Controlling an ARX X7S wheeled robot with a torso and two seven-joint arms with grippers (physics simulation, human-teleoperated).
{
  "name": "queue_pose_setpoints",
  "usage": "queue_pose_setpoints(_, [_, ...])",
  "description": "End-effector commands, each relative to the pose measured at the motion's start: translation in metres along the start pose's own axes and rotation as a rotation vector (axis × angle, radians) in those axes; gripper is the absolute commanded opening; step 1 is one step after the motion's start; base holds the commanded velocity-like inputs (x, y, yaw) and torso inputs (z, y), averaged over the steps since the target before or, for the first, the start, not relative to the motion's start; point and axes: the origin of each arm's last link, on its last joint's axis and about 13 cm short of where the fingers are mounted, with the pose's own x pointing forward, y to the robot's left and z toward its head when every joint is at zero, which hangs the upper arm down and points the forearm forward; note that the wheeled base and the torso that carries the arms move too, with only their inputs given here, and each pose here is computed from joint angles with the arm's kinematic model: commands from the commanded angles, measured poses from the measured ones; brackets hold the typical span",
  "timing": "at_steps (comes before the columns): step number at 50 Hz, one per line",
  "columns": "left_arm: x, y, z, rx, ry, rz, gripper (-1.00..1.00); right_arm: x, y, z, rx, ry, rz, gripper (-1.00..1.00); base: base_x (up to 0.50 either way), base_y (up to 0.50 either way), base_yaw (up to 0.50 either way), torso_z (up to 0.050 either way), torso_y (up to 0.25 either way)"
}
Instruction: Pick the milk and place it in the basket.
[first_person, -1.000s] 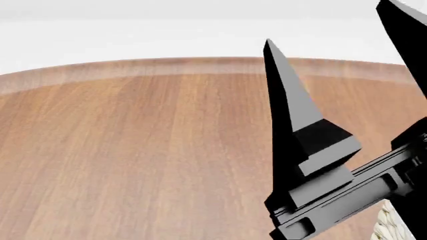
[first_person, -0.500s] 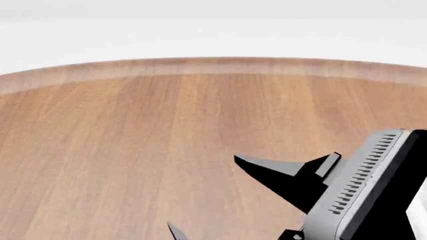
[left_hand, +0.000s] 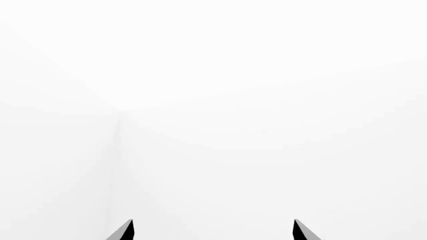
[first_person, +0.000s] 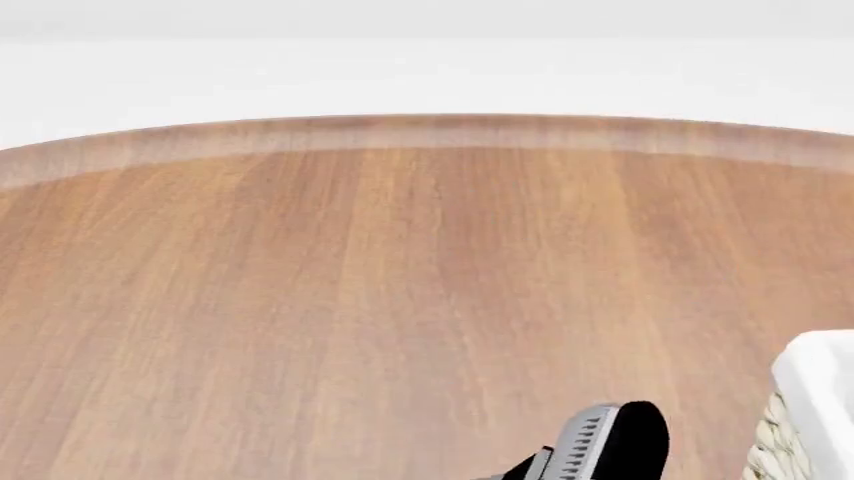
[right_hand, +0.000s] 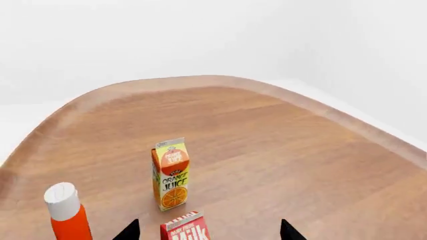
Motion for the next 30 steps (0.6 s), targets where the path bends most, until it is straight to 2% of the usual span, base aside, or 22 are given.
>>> queue_pose_setpoints(1, [0.001,0.003,0.001,0.010,-0.029,0.003,1.00,0.005,0.006,-0.014,-0.006,0.026,0.090,1.00,0.00,0.00,0.00,0.000,0.000])
queue_pose_setpoints(15, [0.001,0.003,0.001,0.011,-0.029,0.004,1.00,0.017,-0.001,-0.031,0.031,0.066,0.100,1.00,0.00,0.00,0.00,0.000,0.000])
queue_pose_setpoints(30, [0.001,0.002,-0.002,0.009,-0.025,0.002,1.00,0.039,-0.021,-0.053,0.065,0.095,0.036,1.00,0.00,0.00,0.00,0.000,0.000])
